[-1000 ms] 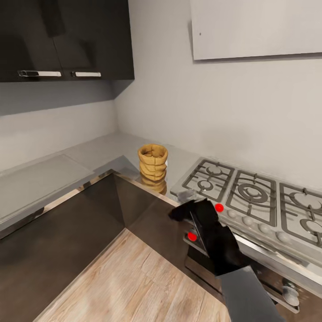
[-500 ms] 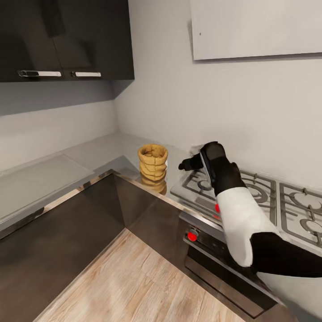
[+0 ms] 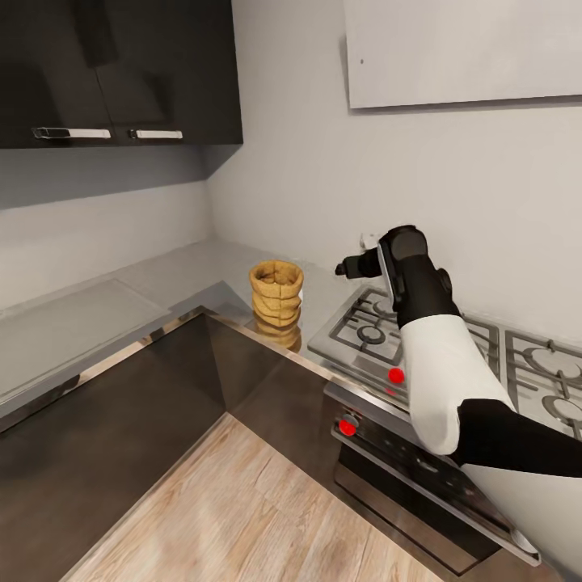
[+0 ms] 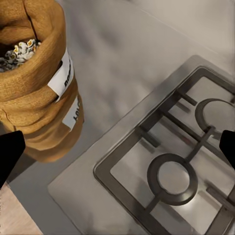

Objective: In the kitchen, take the popcorn bag from the countertop, put it into the microwave, and heat it until the popcorn is cooked so the cooked popcorn ends up inside the bag.

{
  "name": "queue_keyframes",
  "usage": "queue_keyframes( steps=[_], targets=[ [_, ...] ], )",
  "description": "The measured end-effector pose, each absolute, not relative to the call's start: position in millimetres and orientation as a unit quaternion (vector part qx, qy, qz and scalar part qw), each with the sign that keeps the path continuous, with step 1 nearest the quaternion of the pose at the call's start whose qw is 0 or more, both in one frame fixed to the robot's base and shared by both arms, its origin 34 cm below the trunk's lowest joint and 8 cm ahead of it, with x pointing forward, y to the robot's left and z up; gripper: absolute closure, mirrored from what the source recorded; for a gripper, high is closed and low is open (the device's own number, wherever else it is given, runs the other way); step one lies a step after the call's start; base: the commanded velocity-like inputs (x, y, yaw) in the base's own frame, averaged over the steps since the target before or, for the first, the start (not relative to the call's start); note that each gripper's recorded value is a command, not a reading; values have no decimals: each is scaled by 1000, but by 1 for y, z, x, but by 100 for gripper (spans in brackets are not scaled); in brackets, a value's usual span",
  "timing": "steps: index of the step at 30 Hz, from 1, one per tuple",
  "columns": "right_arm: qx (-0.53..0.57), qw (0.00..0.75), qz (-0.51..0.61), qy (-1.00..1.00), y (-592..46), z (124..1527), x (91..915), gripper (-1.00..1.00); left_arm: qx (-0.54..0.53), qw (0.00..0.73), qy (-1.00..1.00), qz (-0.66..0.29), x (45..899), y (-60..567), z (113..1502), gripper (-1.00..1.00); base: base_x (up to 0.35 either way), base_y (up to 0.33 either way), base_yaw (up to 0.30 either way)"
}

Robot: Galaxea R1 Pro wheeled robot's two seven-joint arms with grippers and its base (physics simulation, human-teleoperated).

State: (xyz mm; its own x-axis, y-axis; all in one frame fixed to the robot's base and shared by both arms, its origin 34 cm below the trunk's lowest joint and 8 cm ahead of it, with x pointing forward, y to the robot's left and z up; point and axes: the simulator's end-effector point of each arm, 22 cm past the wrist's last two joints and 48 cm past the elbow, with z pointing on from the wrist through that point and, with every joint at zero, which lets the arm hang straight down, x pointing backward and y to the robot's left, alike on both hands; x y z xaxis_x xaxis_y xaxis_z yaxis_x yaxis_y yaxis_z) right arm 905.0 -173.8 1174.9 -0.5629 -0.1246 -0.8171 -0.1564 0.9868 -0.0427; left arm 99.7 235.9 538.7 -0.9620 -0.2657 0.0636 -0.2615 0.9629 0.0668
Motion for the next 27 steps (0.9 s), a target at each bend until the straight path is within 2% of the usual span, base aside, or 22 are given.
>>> queue_keyframes(
  steps=[10,22,27],
  targets=[
    [-74,468,9,881,-179,1181,906,-100,133,36,-990,-29,100,236,539,-100,0,0,12],
    [-73,468,6,881,-180,1181,906,-100,133,36,-990,-29,100,236,539,-100,0,0,260],
    [-70,467,9,882,-181,1180,906,-100,131,36,-990,-28,100,235,539,-100,25,0,67]
  ],
)
